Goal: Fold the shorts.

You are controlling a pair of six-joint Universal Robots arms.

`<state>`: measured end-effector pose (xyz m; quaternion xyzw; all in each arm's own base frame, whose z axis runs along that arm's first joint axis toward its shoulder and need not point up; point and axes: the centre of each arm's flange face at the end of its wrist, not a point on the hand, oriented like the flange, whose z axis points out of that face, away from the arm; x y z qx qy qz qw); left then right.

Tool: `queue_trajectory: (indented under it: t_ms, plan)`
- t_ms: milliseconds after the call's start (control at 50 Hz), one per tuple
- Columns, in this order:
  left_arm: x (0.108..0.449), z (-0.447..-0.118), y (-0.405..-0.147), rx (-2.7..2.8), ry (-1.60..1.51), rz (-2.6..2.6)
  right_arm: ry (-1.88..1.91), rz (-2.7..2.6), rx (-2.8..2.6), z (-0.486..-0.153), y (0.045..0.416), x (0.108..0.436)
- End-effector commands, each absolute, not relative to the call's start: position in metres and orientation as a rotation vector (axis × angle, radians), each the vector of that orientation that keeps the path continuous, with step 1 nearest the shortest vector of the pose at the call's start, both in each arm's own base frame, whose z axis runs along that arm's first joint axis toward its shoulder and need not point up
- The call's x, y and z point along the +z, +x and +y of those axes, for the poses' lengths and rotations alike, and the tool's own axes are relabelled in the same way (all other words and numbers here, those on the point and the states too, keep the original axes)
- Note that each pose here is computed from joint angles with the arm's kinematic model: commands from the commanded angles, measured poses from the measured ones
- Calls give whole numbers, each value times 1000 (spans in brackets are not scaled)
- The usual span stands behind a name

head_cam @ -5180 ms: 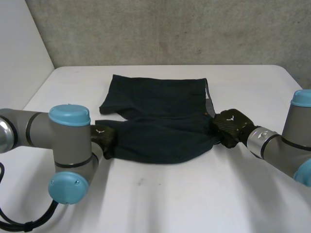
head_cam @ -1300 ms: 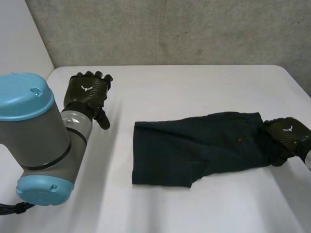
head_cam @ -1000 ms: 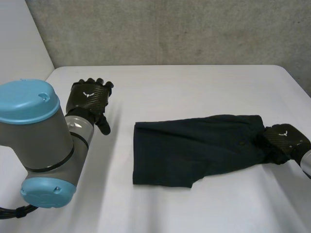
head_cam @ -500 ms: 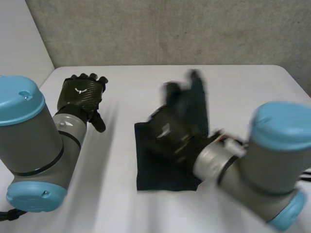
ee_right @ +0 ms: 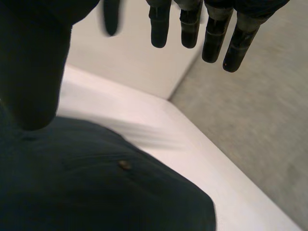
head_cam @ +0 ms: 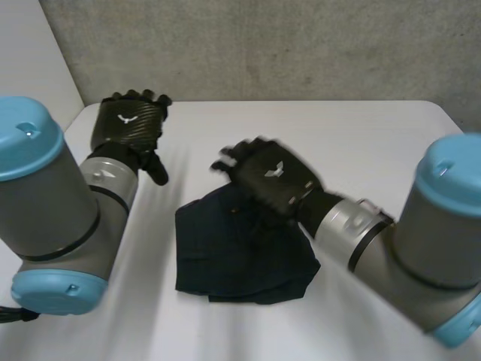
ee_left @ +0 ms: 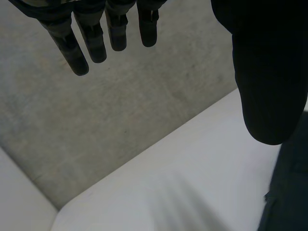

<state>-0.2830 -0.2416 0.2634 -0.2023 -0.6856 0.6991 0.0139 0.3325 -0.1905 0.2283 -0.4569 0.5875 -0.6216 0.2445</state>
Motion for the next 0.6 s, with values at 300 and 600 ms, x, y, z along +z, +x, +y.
queue_trajectory:
  t_ms: [300,600]
  plan:
    - [137,-208,-315,1484,-742,-2548,-1058,2202,-1282,-271,316,138]
    - [149,-204,-318,1505,-756,-2517,-1197,2276,-1432,-272,303,145]
